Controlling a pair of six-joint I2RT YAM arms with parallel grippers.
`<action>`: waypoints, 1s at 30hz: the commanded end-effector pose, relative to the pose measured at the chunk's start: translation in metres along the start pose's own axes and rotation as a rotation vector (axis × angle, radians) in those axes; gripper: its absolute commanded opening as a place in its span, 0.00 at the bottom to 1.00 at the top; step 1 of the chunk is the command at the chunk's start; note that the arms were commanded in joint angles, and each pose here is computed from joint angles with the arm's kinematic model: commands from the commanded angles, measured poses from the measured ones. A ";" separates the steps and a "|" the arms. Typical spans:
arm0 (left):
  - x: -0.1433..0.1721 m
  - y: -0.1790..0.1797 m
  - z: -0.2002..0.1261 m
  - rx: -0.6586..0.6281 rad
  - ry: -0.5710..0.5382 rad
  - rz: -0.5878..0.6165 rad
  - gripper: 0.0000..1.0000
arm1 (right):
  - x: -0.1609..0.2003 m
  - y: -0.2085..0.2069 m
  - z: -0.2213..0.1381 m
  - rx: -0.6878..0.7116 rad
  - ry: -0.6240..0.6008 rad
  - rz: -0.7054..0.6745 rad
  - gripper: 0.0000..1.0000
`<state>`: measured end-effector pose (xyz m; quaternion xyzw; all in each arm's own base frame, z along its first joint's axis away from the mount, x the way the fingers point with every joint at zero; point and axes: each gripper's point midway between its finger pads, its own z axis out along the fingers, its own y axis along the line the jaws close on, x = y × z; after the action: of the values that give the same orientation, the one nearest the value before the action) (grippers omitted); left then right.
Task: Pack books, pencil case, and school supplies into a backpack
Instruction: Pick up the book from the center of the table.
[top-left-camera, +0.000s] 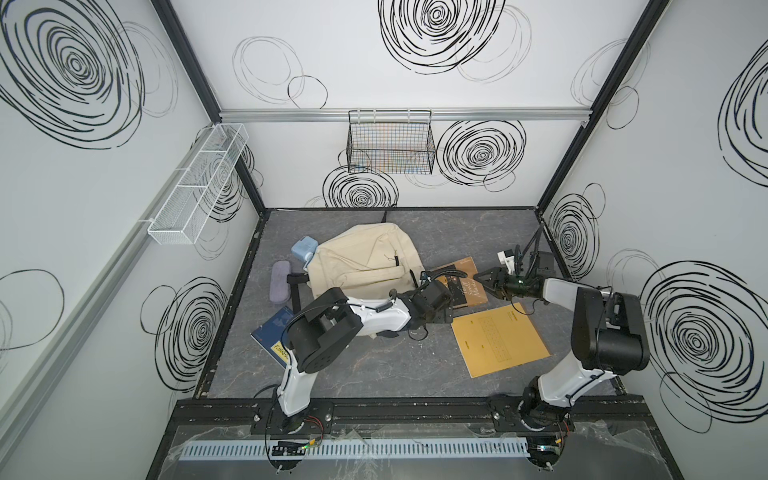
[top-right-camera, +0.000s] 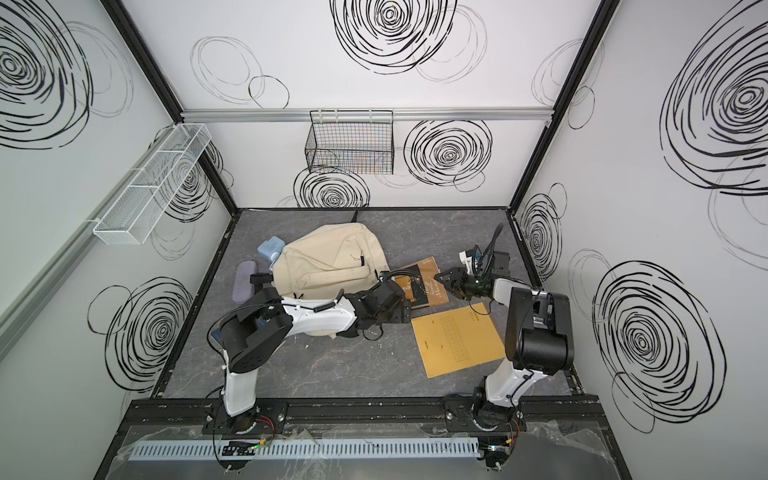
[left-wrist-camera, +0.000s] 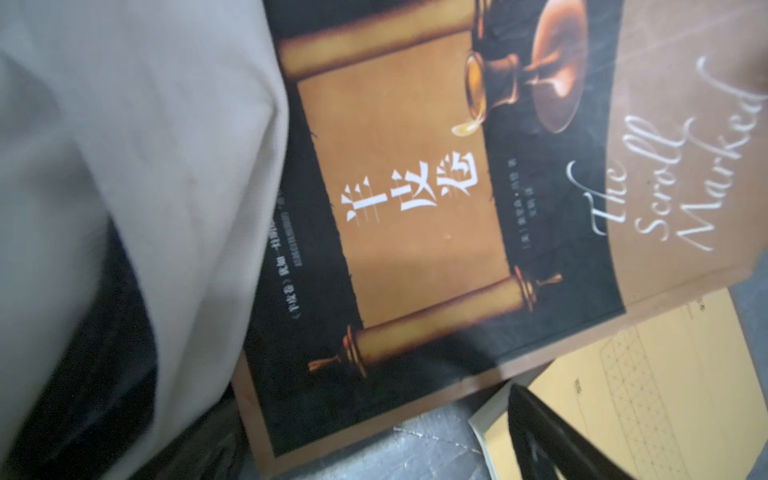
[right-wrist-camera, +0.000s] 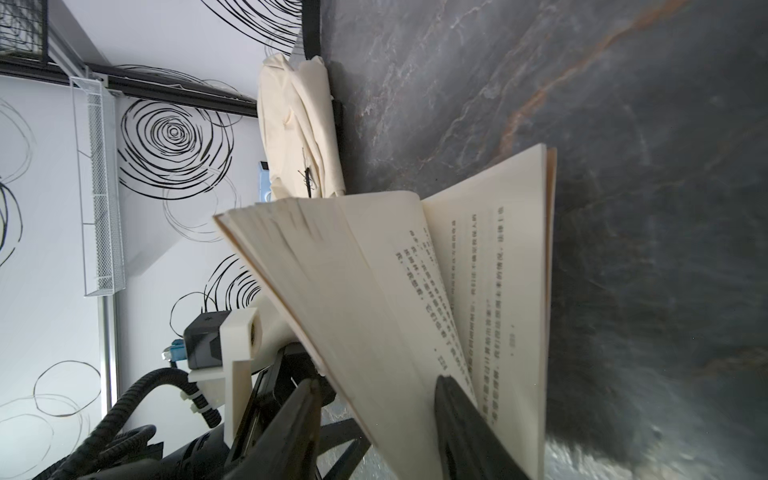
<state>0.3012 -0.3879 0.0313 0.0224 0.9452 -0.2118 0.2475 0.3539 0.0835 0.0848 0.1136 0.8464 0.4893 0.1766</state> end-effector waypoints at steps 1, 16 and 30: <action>0.022 -0.020 0.021 0.107 0.069 -0.009 0.97 | 0.045 -0.005 0.016 -0.018 0.165 0.099 0.49; -0.010 -0.051 -0.024 0.243 0.021 -0.011 0.97 | 0.023 0.003 -0.007 0.052 0.100 0.025 0.04; -0.099 -0.059 -0.159 0.493 -0.121 -0.138 0.97 | -0.030 0.098 -0.071 -0.114 -0.209 -0.101 0.00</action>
<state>0.3065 -0.3720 0.2087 0.0139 0.8689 -0.3995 0.2919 0.3534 0.0556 0.1797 0.1255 0.8257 0.4746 0.2778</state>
